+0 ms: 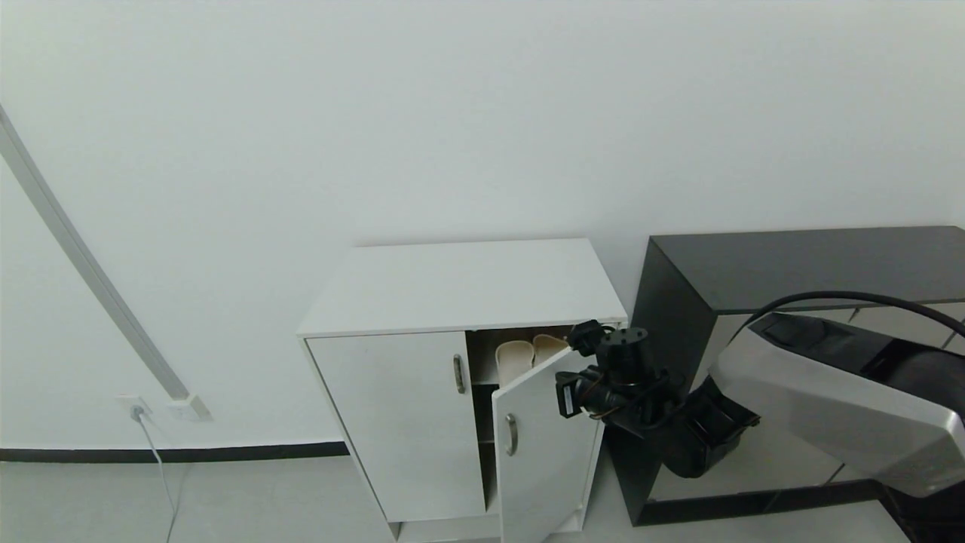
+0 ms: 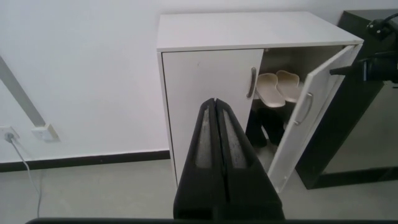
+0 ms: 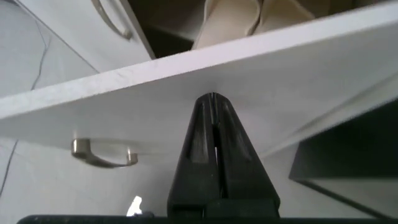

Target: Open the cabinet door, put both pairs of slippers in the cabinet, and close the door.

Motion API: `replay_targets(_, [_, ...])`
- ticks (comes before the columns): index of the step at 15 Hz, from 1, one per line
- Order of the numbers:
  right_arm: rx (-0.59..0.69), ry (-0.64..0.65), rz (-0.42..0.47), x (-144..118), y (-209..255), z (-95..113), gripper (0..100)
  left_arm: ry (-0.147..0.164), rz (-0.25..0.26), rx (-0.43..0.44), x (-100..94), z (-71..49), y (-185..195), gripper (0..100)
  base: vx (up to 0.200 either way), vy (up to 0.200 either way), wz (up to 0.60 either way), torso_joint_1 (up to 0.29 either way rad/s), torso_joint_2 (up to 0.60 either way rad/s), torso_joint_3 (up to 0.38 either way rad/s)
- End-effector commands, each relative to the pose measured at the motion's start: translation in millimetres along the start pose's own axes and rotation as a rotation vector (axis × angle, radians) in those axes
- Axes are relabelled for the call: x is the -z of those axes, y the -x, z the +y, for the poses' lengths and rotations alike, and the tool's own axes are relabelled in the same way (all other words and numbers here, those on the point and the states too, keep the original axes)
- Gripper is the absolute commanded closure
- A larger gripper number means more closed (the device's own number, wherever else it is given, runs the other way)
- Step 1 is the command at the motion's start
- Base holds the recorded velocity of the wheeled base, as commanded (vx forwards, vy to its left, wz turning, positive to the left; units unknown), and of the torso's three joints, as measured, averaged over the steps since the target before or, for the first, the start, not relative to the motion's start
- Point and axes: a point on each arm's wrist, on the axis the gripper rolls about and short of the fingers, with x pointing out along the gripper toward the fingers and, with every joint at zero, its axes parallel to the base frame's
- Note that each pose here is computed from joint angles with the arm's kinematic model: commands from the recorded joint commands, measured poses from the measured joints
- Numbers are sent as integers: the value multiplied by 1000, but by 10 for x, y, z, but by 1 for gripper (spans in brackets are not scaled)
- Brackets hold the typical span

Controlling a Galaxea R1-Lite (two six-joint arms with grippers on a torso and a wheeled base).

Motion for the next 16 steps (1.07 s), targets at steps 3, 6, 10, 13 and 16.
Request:
replay_targets(3, [-1, -1, -25, -20, -94, 4, 100, 5, 1, 0, 0, 0, -1, 100, 0, 0, 0, 0, 0, 0])
replay_targets(6, [-3, 0, -51, -15, -139, 5, 100, 5, 1, -2, 0, 0, -1, 100, 0, 0, 0, 0, 0, 0])
replay_targets(10, [3, -5, -97, -5, -240, -43, 100, 5, 1, 0, 0, 0, -1, 100, 0, 0, 0, 0, 0, 0])
replay_targets(13, [14, -9, -113, -2, -309, -94, 100, 5, 1, 0, 0, 0, -1, 100, 0, 0, 0, 0, 0, 0])
replay_targets(16, [17, -11, -127, 13, -399, -116, 100, 5, 1, 0, 0, 0, -1, 100, 0, 0, 0, 0, 0, 0])
